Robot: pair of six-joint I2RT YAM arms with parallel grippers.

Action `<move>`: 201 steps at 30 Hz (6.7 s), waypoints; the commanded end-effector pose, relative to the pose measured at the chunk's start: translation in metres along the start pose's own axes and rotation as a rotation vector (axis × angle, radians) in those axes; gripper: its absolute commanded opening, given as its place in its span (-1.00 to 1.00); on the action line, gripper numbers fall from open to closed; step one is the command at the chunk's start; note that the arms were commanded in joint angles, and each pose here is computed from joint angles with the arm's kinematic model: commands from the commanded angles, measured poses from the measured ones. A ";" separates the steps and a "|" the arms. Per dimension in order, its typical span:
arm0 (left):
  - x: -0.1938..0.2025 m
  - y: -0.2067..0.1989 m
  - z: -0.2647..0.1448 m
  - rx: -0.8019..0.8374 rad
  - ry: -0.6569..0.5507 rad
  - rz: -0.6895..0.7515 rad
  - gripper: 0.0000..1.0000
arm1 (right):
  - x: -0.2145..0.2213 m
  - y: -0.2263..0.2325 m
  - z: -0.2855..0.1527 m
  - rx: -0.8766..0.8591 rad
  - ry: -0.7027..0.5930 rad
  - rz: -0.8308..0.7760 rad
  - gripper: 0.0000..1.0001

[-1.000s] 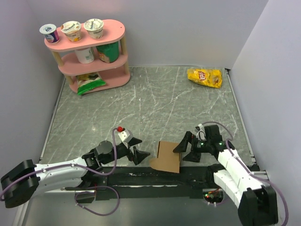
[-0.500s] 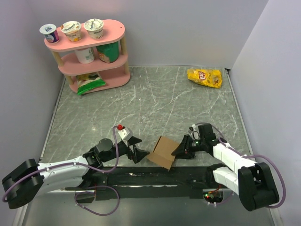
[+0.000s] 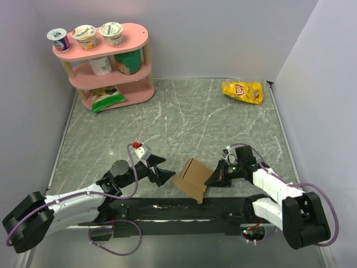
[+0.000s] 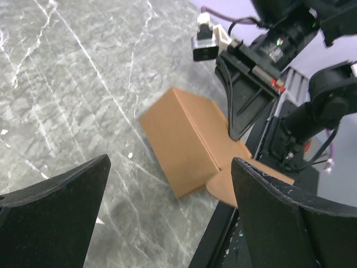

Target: Fold the paper box

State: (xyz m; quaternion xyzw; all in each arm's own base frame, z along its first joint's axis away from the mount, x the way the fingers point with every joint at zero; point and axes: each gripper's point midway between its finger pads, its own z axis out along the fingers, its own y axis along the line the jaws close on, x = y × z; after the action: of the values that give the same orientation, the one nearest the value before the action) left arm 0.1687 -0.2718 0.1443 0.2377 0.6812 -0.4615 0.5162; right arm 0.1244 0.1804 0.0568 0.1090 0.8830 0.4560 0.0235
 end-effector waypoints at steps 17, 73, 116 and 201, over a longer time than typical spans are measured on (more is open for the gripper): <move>-0.017 -0.025 0.049 0.197 0.274 -0.437 0.92 | -0.025 0.038 -0.032 0.050 -0.029 -0.276 -0.99; -0.073 -0.020 -0.007 0.269 0.148 -1.607 -0.04 | -0.052 0.183 -0.118 -0.248 -0.909 -1.372 0.99; -0.098 -0.081 -0.064 0.537 0.302 -1.734 0.19 | 0.023 0.186 -0.018 0.051 -0.986 -2.240 0.99; -0.108 -0.115 0.025 0.479 0.076 0.187 0.00 | 0.030 0.185 -0.073 -0.525 -0.183 -1.358 -0.07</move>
State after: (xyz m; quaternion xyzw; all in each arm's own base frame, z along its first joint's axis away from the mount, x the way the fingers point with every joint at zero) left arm 0.1244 -0.3265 0.2638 0.4417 0.5722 -0.5501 0.4181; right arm 0.1182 0.2326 0.2290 -0.4175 0.6401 0.5312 0.3659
